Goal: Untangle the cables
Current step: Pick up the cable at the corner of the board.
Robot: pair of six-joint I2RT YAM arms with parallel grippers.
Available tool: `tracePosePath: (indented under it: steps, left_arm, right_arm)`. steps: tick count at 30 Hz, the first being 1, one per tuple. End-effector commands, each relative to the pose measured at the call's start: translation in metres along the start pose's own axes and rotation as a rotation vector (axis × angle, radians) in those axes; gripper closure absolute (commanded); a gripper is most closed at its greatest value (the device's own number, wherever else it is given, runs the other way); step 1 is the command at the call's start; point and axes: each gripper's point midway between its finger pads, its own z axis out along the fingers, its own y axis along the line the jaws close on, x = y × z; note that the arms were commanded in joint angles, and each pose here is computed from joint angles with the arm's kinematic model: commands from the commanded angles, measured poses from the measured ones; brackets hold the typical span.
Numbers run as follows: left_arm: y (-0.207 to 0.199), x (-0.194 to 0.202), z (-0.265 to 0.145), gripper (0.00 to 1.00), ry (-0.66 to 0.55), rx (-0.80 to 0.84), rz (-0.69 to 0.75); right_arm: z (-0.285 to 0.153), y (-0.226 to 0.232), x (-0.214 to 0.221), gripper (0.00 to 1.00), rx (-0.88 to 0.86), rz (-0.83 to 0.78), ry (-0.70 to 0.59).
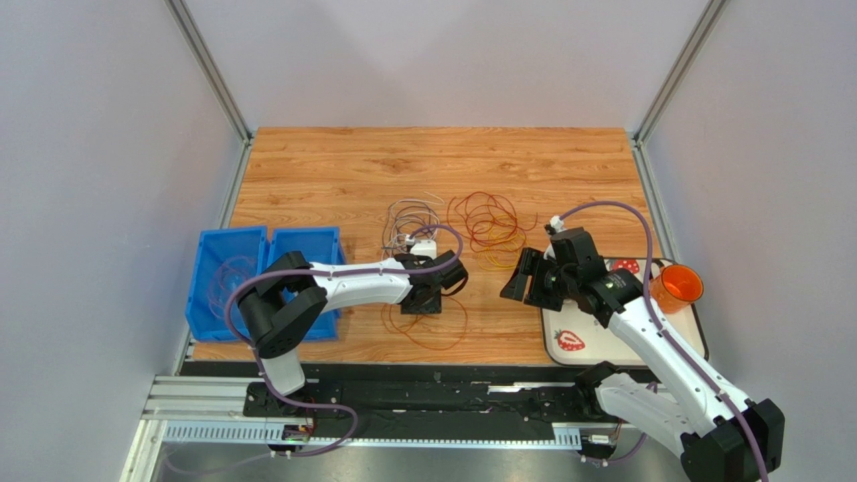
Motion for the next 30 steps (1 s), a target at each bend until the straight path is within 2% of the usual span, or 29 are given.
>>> tracePosePath:
  steps: [1, 2, 4, 5, 6, 13, 22, 30]
  left_arm:
    - [0.023, 0.021, 0.012, 0.58, 0.015, -0.047, -0.035]
    - [0.027, 0.025, 0.014, 0.66, 0.011, -0.047, -0.039]
    - [0.033, 0.026, 0.013, 0.76, -0.002, -0.047, -0.046]
    - [0.034, 0.027, 0.013, 0.91, -0.005, -0.048, -0.043]
    - [0.035, 0.026, 0.013, 0.99, -0.015, -0.048, -0.045]
    - [0.028, 0.021, 0.009, 1.0, -0.048, -0.016, 0.027]
    - [0.005, -0.023, -0.071, 1.0, -0.151, 0.133, 0.083]
    - [0.015, -0.051, -0.128, 1.0, -0.232, 0.211, 0.064]
  right_arm:
    - [0.002, 0.001, 0.001, 0.36, -0.012, -0.024, 0.001]
    - [0.003, 0.001, 0.002, 0.36, -0.01, -0.025, 0.003]
    - [0.004, 0.0, 0.003, 0.36, -0.007, -0.027, 0.009]
    - [0.004, 0.0, 0.003, 0.36, -0.006, -0.026, 0.01]
    - [0.005, -0.001, 0.003, 0.36, -0.002, -0.024, 0.013]
    - [0.005, 0.002, -0.001, 0.36, -0.006, -0.016, 0.003]
    - [0.002, 0.005, -0.002, 0.36, -0.016, -0.005, -0.005]
    - [-0.001, 0.006, -0.003, 0.36, -0.025, -0.003, -0.013]
